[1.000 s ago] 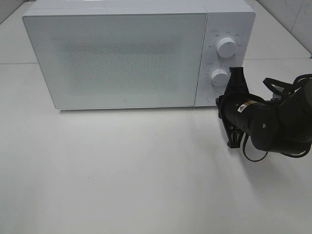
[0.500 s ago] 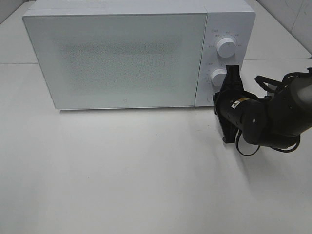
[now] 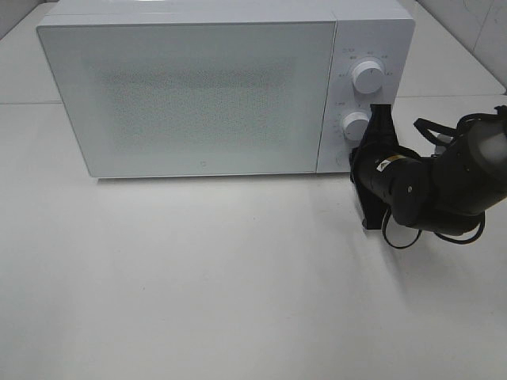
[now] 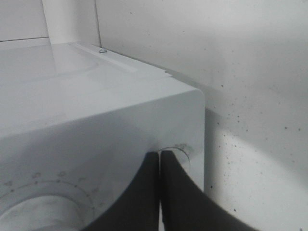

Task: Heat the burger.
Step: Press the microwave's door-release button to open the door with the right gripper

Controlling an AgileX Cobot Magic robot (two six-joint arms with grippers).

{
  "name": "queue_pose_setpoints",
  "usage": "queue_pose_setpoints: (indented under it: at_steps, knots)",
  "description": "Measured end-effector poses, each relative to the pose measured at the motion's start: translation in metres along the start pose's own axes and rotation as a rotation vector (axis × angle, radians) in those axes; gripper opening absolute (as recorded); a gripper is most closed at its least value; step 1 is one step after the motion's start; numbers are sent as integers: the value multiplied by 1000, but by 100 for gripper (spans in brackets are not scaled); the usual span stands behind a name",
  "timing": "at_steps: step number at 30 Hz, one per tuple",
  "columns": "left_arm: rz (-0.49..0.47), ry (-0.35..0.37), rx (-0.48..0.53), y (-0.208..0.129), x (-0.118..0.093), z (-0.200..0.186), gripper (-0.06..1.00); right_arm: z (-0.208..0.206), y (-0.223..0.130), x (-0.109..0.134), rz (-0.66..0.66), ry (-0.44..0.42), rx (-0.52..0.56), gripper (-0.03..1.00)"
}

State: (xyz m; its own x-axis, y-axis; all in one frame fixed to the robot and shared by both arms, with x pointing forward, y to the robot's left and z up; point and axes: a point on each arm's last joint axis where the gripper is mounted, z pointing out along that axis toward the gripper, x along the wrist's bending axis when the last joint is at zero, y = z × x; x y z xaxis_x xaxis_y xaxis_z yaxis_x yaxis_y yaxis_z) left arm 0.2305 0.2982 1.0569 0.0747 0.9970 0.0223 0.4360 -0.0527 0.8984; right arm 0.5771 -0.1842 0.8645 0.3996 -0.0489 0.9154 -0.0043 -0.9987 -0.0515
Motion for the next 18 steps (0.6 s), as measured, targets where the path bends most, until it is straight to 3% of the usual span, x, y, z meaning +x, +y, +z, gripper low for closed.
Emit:
queue_pose_setpoints:
  at_steps: [18]
  knots:
    - [0,0,0,0,0,0,99,3,-4,2,34,34,34,0]
